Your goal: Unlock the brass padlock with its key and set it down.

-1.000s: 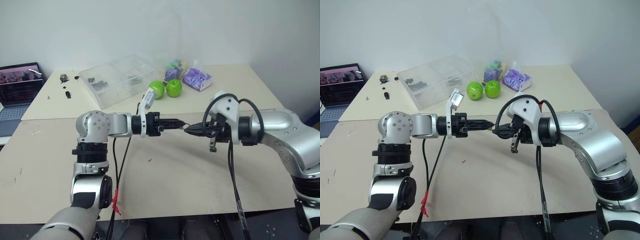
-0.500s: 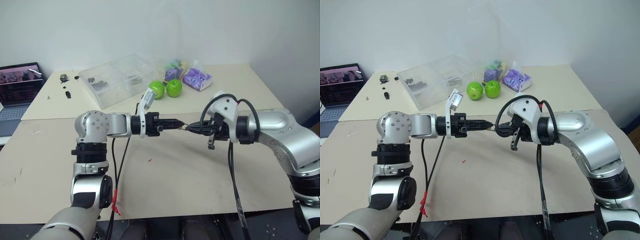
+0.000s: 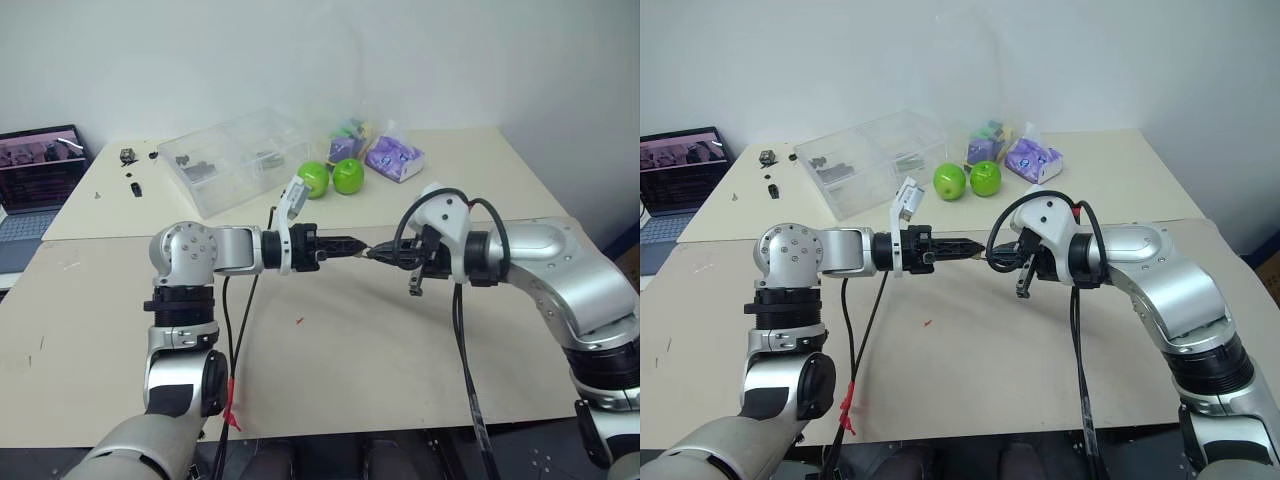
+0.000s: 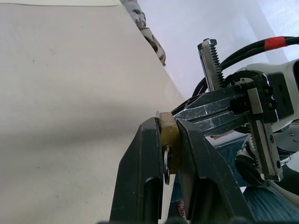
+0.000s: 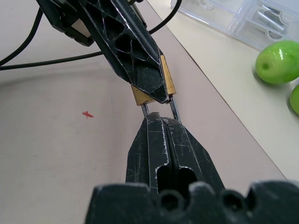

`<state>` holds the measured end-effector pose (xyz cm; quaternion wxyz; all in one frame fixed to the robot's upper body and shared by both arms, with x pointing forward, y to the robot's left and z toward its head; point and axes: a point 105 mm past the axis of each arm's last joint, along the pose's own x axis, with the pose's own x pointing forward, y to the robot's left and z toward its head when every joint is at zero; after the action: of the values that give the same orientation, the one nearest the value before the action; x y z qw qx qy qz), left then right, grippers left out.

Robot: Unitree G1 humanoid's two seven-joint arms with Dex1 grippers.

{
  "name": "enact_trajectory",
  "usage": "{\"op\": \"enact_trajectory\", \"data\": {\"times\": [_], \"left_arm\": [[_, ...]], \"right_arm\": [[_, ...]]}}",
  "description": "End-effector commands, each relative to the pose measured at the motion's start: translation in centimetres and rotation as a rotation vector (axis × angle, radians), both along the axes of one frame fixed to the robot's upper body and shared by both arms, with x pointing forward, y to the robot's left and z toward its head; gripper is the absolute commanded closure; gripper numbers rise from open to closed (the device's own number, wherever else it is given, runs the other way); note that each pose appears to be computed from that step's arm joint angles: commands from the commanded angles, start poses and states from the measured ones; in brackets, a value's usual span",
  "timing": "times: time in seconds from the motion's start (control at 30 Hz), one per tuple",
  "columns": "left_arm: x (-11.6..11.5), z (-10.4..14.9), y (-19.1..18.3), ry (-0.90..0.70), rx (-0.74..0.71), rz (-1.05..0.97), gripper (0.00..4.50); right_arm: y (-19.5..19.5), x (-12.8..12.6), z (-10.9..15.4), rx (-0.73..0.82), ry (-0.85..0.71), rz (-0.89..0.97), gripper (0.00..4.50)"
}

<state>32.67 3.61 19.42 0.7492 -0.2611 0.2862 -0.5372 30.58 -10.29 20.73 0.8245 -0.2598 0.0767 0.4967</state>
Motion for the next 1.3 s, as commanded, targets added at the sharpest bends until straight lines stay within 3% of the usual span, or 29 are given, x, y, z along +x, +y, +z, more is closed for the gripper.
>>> {"op": "enact_trajectory", "data": {"times": [0.03, 0.33, 0.8, 1.3], "left_arm": [[-0.6, 2.7, -0.3, -0.090, -0.053, -0.041, 4.43], [-0.6, 2.4, -0.3, -0.083, -0.049, -0.039, 4.43], [-0.7, 2.2, -0.2, -0.084, -0.049, -0.037, 4.43], [-0.5, 1.7, -0.4, -0.078, -0.041, -0.039, 4.43]], "right_arm": [[-0.3, 0.4, 0.3, -0.002, -0.034, -0.016, 4.48], [-1.7, 0.9, 1.3, -0.048, -0.061, -0.012, 4.48], [-1.7, 1.1, 0.6, -0.052, -0.056, -0.001, 4.48], [-2.4, 0.7, 2.3, -0.064, -0.073, -0.004, 4.48]]}}
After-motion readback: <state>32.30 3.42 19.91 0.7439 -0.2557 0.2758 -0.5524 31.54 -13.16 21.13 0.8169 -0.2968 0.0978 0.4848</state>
